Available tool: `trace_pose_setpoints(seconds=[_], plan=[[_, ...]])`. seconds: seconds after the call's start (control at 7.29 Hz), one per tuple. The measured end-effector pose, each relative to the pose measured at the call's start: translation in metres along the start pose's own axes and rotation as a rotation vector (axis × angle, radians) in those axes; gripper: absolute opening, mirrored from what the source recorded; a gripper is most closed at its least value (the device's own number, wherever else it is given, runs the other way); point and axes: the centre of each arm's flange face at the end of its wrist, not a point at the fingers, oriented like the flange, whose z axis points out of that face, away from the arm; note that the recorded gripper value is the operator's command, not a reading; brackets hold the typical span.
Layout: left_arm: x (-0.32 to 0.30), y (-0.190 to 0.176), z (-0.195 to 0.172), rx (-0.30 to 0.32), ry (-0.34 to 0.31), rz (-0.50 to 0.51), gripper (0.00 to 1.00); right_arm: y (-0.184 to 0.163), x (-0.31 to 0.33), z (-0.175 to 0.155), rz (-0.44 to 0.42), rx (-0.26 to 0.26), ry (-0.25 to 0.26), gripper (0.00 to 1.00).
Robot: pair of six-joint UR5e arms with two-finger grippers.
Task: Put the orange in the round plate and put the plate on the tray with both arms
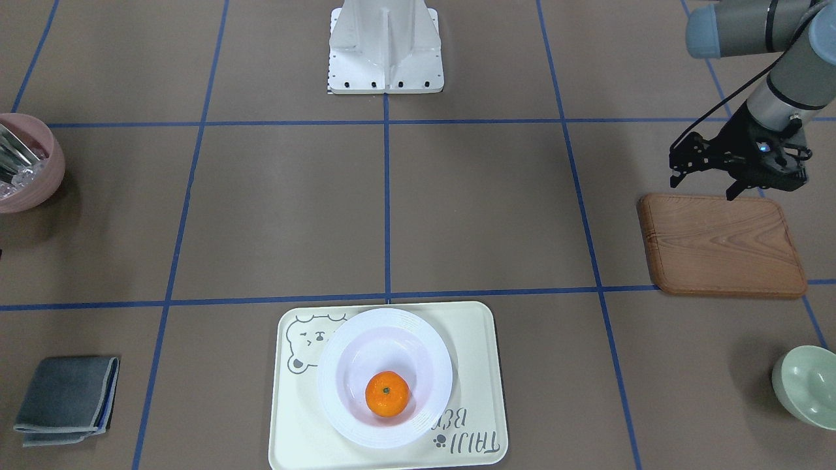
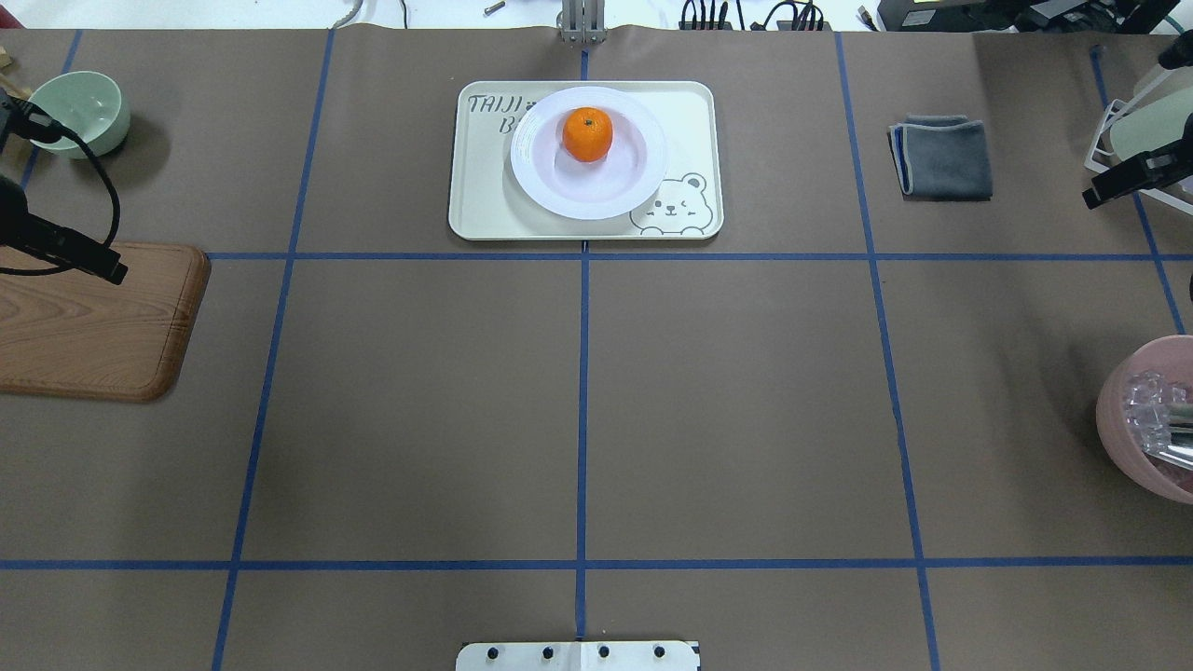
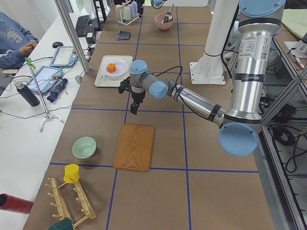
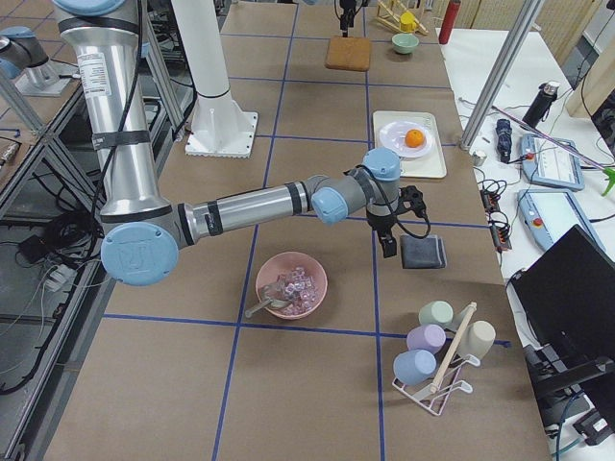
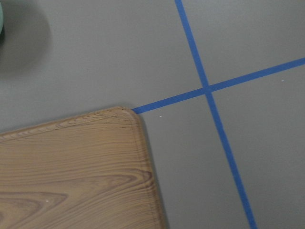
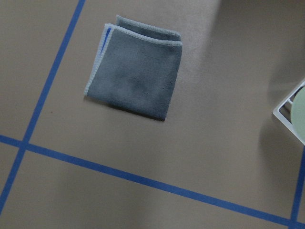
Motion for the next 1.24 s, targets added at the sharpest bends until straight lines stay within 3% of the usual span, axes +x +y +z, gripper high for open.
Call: trace_pose_setpoints(seconds=[0.27,0.69,1.24], plan=[[-0.011,-0.001,0.001,-0.030,-0.013,0.007,0.98,0.013,0.006,-0.013,0.013,-0.041,-0.007,1.00],[-0.013,-0.002,0.004,-0.085,-0.027,-0.027,0.98,0.026,0.003,-0.004,0.015,-0.102,-0.044,1.00],[-0.010,-0.008,0.003,-0.086,-0.026,-0.042,0.98,0.024,-0.005,-0.001,-0.008,-0.132,-0.058,1.00]])
